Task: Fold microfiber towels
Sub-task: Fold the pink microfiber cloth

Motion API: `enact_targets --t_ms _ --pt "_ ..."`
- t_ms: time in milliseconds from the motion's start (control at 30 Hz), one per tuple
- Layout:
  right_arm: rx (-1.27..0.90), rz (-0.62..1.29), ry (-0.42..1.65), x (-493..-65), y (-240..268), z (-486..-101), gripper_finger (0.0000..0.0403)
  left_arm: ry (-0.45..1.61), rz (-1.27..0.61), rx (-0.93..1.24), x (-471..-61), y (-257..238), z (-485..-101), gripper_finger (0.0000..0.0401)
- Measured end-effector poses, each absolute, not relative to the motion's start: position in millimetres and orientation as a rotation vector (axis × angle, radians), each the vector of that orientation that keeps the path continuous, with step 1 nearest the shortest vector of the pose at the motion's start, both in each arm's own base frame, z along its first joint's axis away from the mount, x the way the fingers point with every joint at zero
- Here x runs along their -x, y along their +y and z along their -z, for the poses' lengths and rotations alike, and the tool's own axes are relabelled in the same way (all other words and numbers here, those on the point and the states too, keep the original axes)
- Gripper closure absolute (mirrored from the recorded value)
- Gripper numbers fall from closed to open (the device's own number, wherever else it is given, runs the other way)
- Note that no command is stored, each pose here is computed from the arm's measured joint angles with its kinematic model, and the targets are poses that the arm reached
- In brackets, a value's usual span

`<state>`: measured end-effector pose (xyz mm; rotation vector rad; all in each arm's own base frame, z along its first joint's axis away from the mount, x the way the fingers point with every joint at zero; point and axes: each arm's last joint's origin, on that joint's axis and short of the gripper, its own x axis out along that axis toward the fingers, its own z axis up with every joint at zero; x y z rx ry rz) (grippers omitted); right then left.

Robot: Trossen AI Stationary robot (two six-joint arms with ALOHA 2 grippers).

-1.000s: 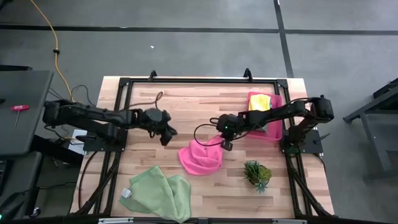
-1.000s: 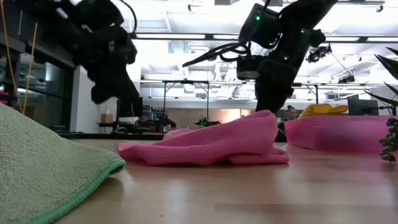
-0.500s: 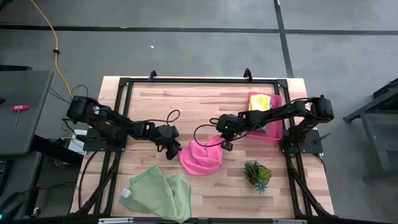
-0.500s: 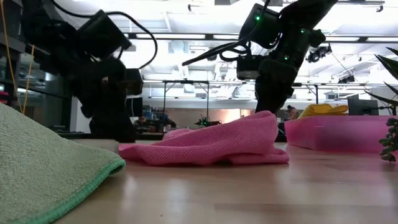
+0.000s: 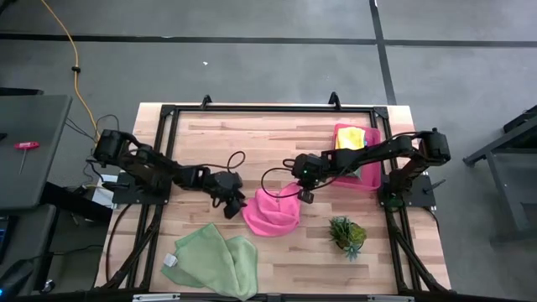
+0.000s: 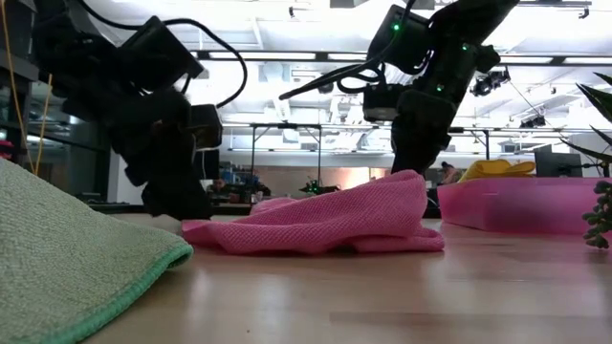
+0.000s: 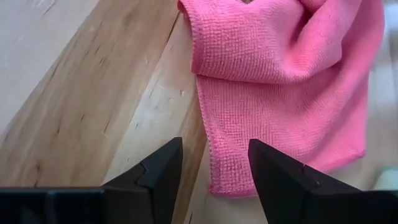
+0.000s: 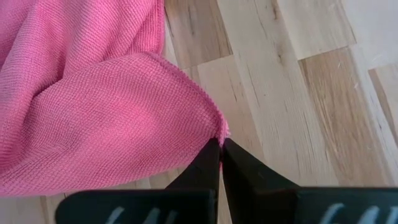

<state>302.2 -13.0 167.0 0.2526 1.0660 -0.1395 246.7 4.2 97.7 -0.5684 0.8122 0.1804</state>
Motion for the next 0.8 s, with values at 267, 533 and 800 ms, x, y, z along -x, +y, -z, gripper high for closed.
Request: enact_targets --t_ms 267,533,800 --pt "-0.244 0.153 1.061 -302.5 -13.5 -167.2 0.0403 0.828 -0.120 0.209 -245.0 -16.7 -96.1 0.0240" --pt "-0.242 0.157 1.051 -303.3 -13.7 -167.6 0.0403 0.866 -0.187 0.194 -238.5 -19.0 -98.3 0.0373" --pt "-0.295 0.180 0.953 -308.8 -31.0 -191.2 0.0403 0.909 -0.338 0.205 -204.6 15.3 -139.6 0.0398"
